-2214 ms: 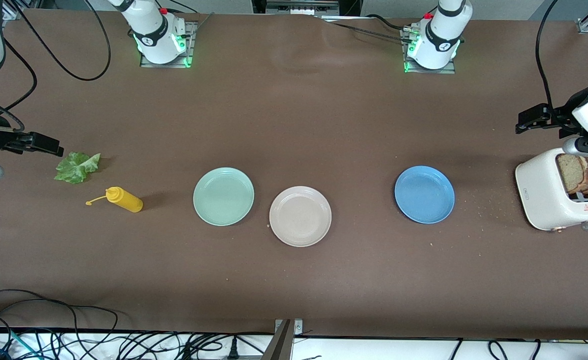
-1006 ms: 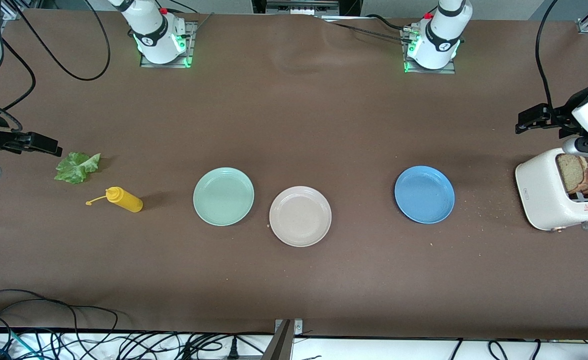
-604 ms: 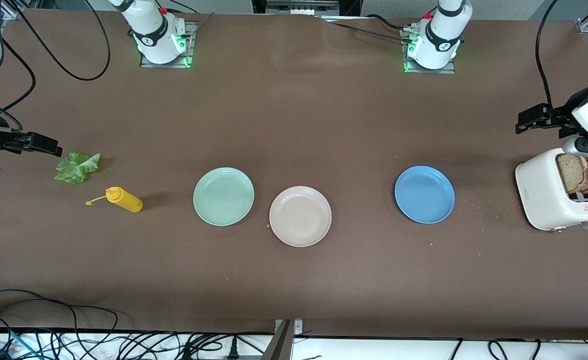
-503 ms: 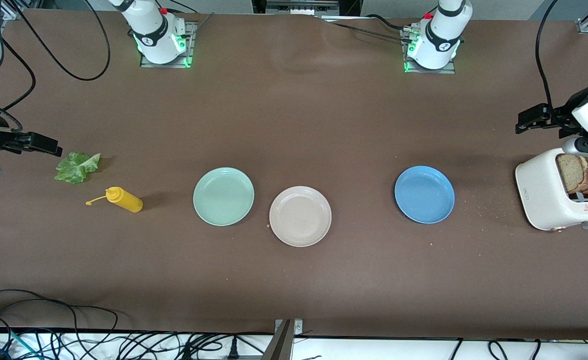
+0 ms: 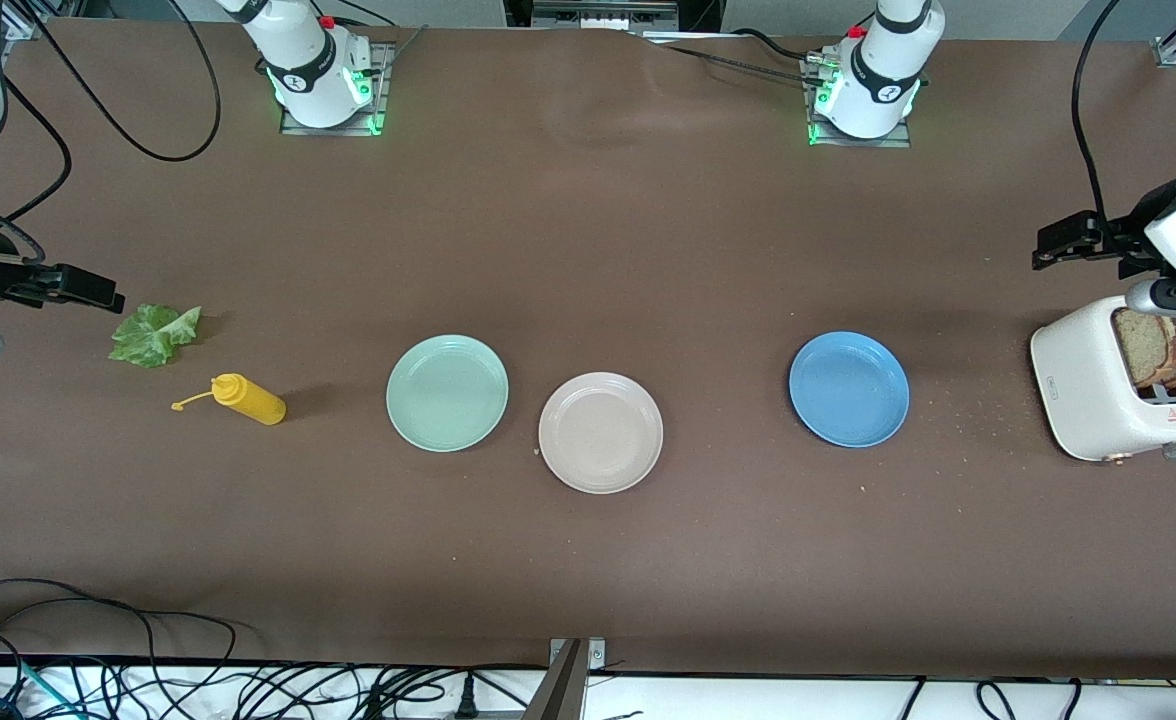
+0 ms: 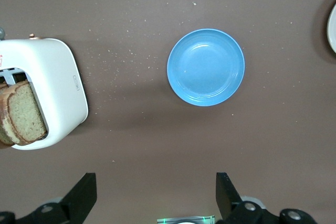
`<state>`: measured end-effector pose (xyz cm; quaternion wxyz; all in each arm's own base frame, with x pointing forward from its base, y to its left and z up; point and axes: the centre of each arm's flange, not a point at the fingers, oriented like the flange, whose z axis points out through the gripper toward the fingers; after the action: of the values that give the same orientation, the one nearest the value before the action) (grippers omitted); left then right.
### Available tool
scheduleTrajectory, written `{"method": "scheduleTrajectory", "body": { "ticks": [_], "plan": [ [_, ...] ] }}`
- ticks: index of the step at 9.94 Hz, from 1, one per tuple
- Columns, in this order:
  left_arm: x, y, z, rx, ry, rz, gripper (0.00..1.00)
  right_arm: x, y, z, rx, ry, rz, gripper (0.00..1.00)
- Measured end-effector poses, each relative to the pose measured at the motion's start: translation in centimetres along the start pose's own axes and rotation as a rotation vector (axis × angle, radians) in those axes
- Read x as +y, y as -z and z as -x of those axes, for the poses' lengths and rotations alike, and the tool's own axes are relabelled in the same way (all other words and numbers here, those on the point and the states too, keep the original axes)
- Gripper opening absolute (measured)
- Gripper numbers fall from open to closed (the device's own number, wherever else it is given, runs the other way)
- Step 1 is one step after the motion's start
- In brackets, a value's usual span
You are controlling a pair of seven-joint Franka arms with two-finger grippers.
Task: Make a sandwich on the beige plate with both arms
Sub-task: 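Lower the left gripper onto a toast slice and grasp it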
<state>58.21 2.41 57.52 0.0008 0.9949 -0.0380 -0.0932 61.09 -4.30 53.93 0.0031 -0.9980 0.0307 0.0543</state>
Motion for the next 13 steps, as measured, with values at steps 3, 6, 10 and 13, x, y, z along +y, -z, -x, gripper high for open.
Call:
{"method": "scheduleTrajectory", "body": {
  "ticks": [3, 6, 10, 13],
  "plan": [
    [-5.4, -2.3, -0.5, -0.046, 0.084, -0.025, 1.00, 0.1, 0.0, 0.0, 0.000, -0.002, 0.000, 1.00],
    [-8.3, -8.6, -3.9, -0.141, 0.121, -0.049, 1.00, 0.3, -0.1, 0.0, -0.001, -0.005, -0.001, 1.00],
    [-14.8, -12.9, -5.7, -0.145, 0.200, -0.039, 1.00, 0.4, -0.1, 0.0, -0.002, -0.006, -0.001, 1.00],
    [-17.9, -13.1, -5.2, -0.126, 0.196, -0.059, 1.00, 0.4, -0.1, 0.0, -0.002, -0.006, -0.001, 1.00]
  ]
}}
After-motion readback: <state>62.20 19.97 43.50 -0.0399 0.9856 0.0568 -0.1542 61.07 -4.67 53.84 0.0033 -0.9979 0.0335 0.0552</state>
